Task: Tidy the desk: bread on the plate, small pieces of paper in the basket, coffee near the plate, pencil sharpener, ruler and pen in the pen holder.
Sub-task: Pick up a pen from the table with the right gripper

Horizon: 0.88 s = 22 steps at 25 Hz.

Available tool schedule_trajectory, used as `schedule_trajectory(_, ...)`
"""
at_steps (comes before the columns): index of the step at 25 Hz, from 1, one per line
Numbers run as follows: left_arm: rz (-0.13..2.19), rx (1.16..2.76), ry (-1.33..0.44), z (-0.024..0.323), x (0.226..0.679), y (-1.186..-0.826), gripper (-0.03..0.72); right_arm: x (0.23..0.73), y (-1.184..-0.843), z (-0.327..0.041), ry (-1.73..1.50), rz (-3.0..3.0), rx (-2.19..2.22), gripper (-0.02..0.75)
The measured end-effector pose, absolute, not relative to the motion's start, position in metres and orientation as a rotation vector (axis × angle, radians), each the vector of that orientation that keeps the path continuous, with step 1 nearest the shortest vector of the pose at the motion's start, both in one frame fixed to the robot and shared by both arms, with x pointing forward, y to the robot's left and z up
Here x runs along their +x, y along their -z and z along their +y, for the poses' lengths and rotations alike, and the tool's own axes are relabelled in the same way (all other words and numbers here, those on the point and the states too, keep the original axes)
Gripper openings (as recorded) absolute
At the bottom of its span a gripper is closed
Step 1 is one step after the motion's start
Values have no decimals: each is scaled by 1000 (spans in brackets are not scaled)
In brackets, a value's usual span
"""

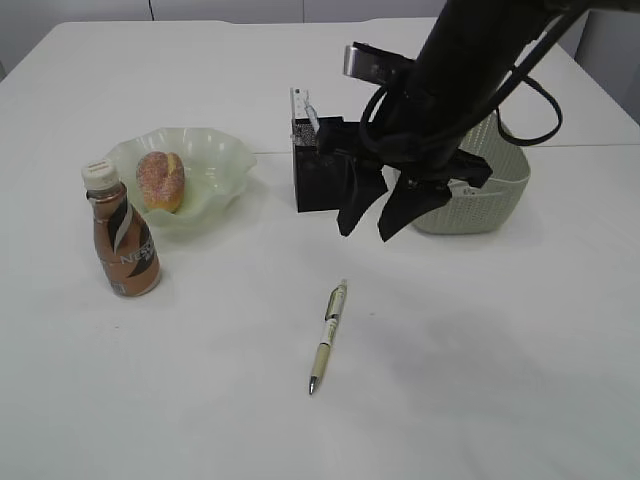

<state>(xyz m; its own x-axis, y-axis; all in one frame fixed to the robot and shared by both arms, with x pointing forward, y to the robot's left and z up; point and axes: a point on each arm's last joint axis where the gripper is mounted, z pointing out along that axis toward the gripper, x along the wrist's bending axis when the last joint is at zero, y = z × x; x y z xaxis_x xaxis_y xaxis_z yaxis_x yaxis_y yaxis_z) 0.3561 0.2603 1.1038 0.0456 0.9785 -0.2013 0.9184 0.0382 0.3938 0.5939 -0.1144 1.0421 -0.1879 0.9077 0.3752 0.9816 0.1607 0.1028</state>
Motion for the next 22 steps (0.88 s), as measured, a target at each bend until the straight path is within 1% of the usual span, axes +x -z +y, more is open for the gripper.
schedule_trajectory(3,1903,1901,-164,258,356,-1104,406,586,-1035,-115,407,-2132,-1911,363)
schedule_trajectory(7,1900,1892,-141,257,355,-1104,407,561,-1020,-105,234,-2135,-2001,362)
schedule_trajectory(9,1900,1890,-136,257,355,-1104,407,552,-1014,-98,199,-2125,-2069,362)
schedule_trajectory(15,1893,1878,-99,254,354,-1105,407,554,-1007,-75,387,-2098,-2127,362)
schedule_trajectory(22,1887,1866,-64,252,354,-1105,405,563,-976,-68,330,-2052,-2153,362)
